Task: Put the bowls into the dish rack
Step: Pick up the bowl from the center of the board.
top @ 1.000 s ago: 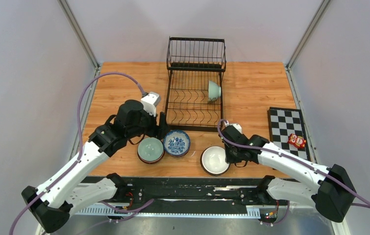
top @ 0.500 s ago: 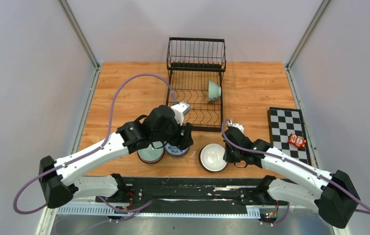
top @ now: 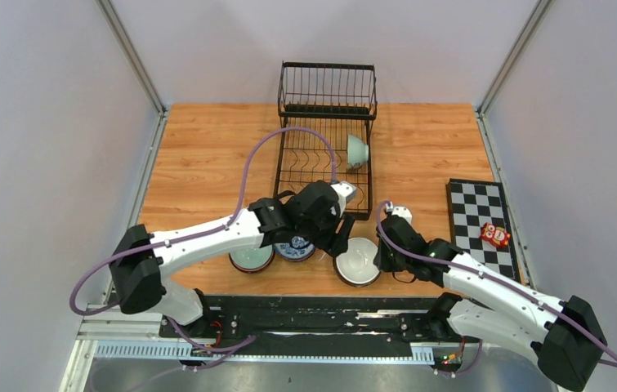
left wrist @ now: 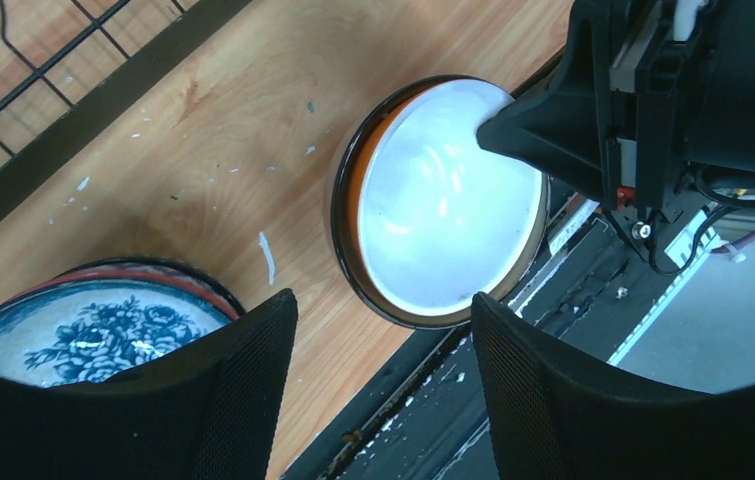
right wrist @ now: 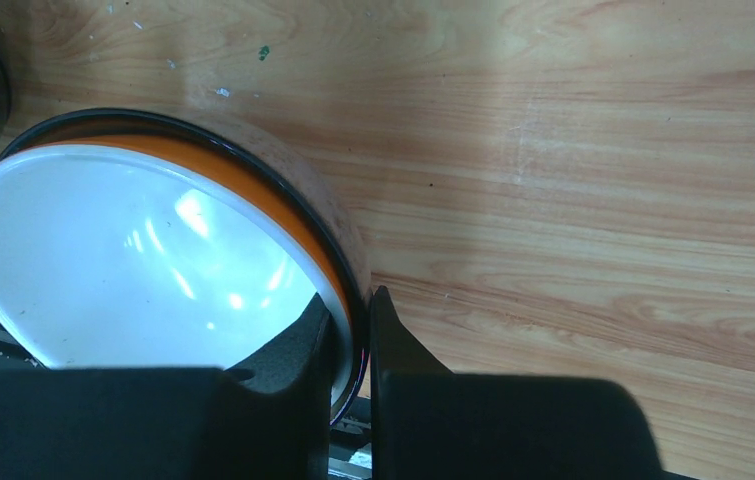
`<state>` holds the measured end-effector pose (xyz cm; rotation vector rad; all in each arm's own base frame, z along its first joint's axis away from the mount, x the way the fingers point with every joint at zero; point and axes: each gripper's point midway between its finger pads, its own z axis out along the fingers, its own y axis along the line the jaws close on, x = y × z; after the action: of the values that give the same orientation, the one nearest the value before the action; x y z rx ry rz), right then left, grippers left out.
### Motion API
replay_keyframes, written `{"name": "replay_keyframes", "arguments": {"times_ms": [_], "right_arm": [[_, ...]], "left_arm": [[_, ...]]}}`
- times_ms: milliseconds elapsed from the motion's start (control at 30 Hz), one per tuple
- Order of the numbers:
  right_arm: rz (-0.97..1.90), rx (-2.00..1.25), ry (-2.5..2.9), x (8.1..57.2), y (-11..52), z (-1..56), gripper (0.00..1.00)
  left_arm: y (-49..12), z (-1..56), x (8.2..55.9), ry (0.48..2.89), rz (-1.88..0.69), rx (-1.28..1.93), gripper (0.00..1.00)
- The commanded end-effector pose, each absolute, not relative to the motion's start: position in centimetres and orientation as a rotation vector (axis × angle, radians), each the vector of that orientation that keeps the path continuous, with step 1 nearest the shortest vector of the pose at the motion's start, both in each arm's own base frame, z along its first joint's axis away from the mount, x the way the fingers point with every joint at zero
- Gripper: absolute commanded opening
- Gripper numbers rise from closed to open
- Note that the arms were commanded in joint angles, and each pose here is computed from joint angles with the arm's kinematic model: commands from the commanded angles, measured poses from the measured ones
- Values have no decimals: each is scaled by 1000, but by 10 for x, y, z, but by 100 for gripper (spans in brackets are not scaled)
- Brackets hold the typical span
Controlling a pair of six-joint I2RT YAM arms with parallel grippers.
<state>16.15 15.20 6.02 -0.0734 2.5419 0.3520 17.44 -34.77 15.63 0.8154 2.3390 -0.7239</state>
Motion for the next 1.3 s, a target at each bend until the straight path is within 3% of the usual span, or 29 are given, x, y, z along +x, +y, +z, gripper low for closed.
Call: {"name": "replay_keyframes", "arguments": {"times_ms": [0,233,667,1267], "right_arm": [[474,-16,2423,180,168,84,3],[511,-24,2391,181,172,91,3],[505,-13,2384,182,170,90,3],[489,-11,2395,181,168,91,3]], "left_arm": [[-367,158,177,2327,-747,821,65],[-374,137,183,2366,-680,832,62],[-383,123,185,2389,-639,861,43],[-386,102,188,2420,-565,880,26]]}}
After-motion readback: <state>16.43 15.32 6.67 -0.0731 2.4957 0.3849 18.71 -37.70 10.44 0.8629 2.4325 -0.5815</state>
